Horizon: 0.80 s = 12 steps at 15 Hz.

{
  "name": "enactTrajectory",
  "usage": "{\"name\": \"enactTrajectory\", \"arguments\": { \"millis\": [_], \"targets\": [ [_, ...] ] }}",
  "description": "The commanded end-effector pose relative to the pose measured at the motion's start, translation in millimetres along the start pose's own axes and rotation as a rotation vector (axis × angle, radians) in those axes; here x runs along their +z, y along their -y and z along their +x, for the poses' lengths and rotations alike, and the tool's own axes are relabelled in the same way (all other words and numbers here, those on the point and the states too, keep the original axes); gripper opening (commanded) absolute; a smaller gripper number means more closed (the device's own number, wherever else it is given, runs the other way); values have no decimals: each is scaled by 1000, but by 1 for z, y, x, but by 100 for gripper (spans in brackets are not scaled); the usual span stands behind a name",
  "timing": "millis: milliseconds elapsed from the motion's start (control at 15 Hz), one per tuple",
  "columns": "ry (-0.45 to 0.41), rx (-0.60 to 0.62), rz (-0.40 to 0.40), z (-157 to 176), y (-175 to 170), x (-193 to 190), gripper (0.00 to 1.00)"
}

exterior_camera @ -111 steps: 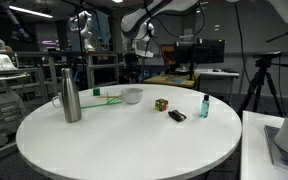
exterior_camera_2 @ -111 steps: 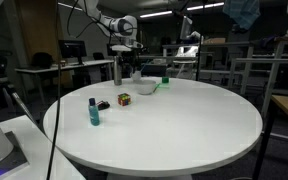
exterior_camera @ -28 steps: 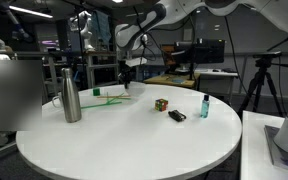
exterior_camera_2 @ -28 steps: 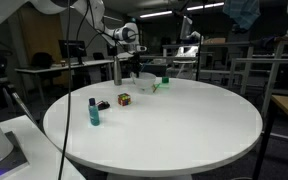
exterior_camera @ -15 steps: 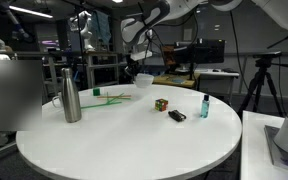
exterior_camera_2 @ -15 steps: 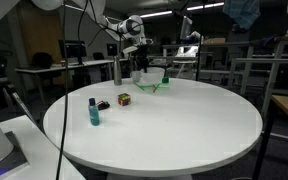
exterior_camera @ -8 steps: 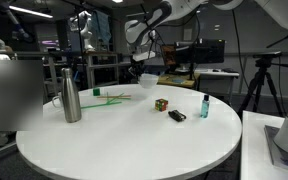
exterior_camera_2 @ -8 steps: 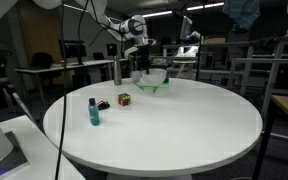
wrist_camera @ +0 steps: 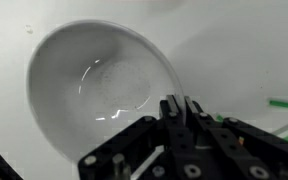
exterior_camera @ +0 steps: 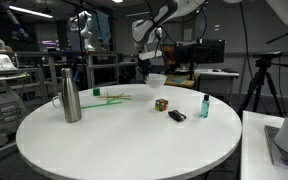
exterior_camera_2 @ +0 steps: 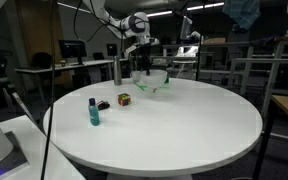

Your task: Move the bowl to the right and put the rubik's cube inside it

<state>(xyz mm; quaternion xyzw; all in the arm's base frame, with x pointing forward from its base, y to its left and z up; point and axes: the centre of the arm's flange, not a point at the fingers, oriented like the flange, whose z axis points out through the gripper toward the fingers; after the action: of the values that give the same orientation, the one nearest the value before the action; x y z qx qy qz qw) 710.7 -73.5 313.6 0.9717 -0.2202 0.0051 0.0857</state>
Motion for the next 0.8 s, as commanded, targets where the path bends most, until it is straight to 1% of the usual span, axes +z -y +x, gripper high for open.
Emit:
{"name": "enactTrajectory", "arguments": {
  "millis": [0,333,733],
  "targets": [
    [40,71,19,-27,-28,-16,3],
    [117,132,40,-43,-44,-10,3],
    [195,154,31,-56,-48,-1,3]
  ]
}}
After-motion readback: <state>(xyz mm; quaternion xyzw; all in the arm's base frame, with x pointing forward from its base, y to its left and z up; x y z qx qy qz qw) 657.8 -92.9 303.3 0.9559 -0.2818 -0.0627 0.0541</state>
